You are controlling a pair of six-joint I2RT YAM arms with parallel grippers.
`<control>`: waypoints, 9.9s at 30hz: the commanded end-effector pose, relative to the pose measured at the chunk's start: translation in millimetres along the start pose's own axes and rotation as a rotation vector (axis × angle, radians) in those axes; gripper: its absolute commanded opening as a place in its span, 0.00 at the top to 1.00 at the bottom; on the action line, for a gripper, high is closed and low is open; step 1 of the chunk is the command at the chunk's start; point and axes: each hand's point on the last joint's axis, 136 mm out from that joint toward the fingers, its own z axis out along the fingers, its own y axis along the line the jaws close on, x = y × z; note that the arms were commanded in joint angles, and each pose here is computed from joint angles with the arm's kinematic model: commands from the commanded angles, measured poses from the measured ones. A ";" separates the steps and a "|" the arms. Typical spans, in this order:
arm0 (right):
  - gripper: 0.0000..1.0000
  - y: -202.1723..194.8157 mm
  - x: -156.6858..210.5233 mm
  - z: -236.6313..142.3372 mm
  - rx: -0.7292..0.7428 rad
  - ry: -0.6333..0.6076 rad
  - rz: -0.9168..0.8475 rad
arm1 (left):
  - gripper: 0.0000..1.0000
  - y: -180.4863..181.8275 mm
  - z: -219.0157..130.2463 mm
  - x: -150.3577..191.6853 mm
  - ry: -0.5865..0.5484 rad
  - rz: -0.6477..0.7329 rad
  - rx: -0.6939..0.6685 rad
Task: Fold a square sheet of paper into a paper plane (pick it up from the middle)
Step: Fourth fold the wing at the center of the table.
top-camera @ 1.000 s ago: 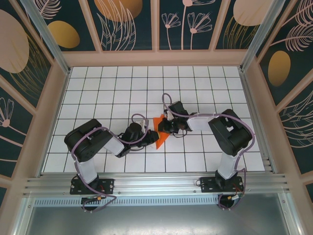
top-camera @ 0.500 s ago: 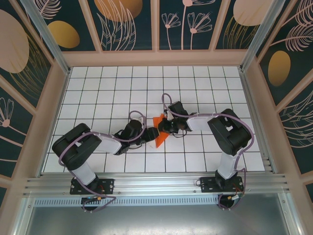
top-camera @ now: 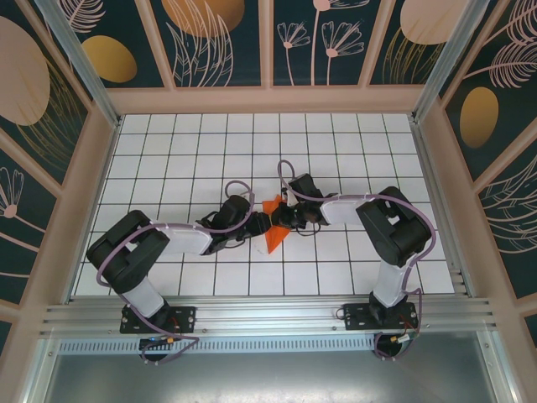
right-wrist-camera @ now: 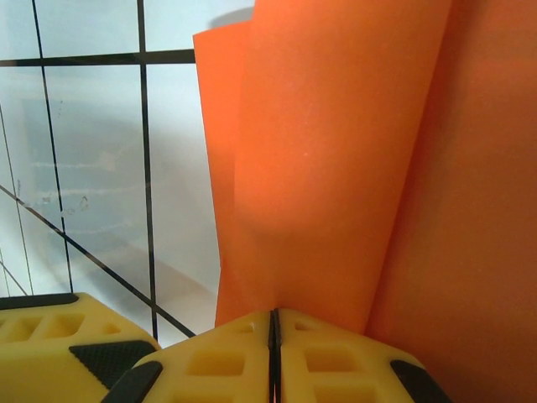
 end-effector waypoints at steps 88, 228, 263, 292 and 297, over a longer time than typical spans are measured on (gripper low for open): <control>0.92 -24.0 28.3 -31.0 0.138 0.007 -0.049 | 1.00 24.0 23.2 20.4 0.094 0.028 0.117; 0.91 25.5 49.2 -22.3 -0.122 -0.021 0.025 | 1.00 74.0 36.3 17.8 0.091 0.055 -0.100; 0.93 10.6 62.2 11.0 -0.100 0.015 0.067 | 1.00 90.1 35.9 31.6 0.123 -0.087 -0.025; 0.93 15.7 71.3 14.9 -0.046 0.045 0.042 | 1.00 94.1 37.2 30.2 0.136 -0.062 -0.068; 0.92 37.1 40.5 -23.6 -0.067 -0.075 -0.008 | 1.00 94.1 36.8 27.9 0.138 -0.046 -0.083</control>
